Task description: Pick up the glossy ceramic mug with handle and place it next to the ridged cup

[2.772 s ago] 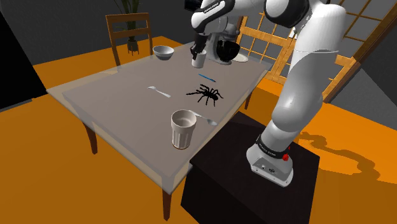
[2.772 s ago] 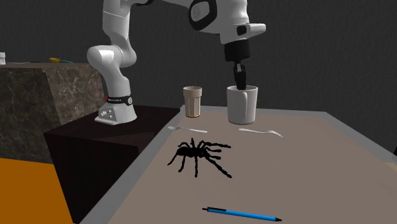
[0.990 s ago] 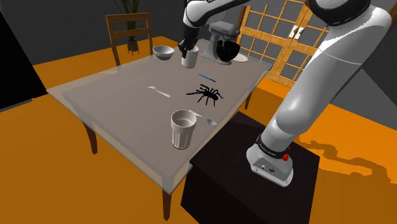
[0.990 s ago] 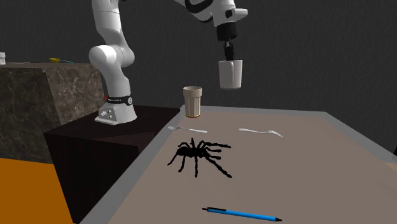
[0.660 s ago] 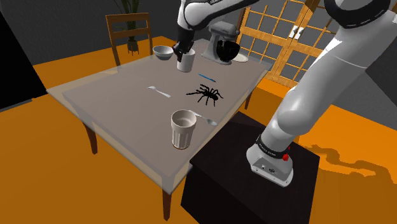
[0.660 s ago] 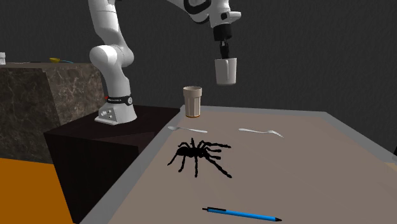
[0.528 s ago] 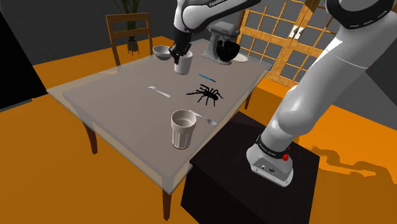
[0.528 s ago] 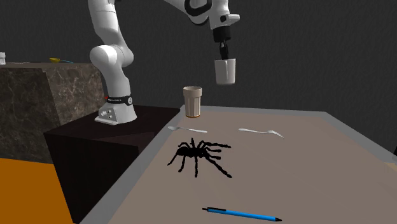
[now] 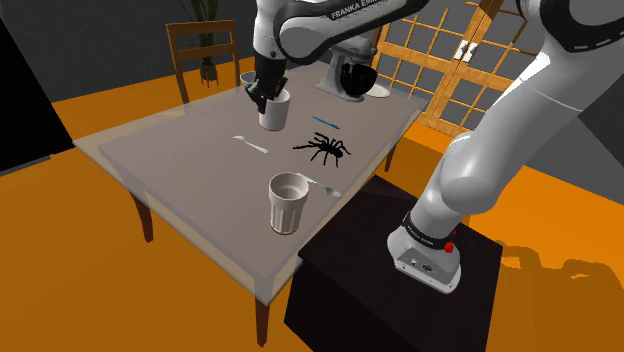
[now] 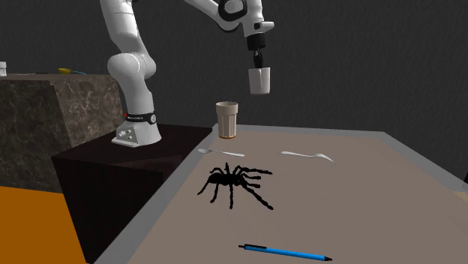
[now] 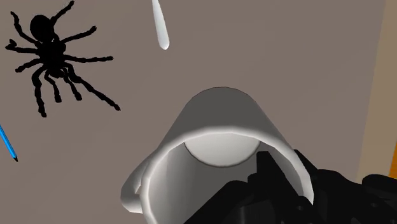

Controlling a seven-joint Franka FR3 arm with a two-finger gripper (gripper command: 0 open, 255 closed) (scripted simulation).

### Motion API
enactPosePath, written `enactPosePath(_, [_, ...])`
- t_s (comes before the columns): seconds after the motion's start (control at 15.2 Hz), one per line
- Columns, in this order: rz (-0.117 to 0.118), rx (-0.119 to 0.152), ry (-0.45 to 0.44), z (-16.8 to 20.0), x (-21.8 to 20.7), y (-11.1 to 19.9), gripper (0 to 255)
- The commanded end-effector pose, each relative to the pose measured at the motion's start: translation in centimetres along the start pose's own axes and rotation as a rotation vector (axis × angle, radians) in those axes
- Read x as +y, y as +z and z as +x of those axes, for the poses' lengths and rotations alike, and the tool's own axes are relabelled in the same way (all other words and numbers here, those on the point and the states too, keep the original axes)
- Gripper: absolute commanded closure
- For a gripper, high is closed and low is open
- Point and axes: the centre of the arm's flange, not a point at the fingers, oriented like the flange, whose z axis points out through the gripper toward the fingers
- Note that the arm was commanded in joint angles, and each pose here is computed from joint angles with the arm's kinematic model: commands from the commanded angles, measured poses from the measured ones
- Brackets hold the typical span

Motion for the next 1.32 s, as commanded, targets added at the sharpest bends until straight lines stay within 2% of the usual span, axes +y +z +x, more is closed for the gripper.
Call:
enactPosePath(0.0, [0.000, 0.000, 0.002, -0.7, -2.7, -0.3, 255])
enactPosePath(0.26, [0.000, 0.000, 0.002, -2.3, -8.1, -1.0, 255])
enactPosePath(1.25, [0.000, 0.000, 0.002, -3.9, -8.7, 6.7, 255])
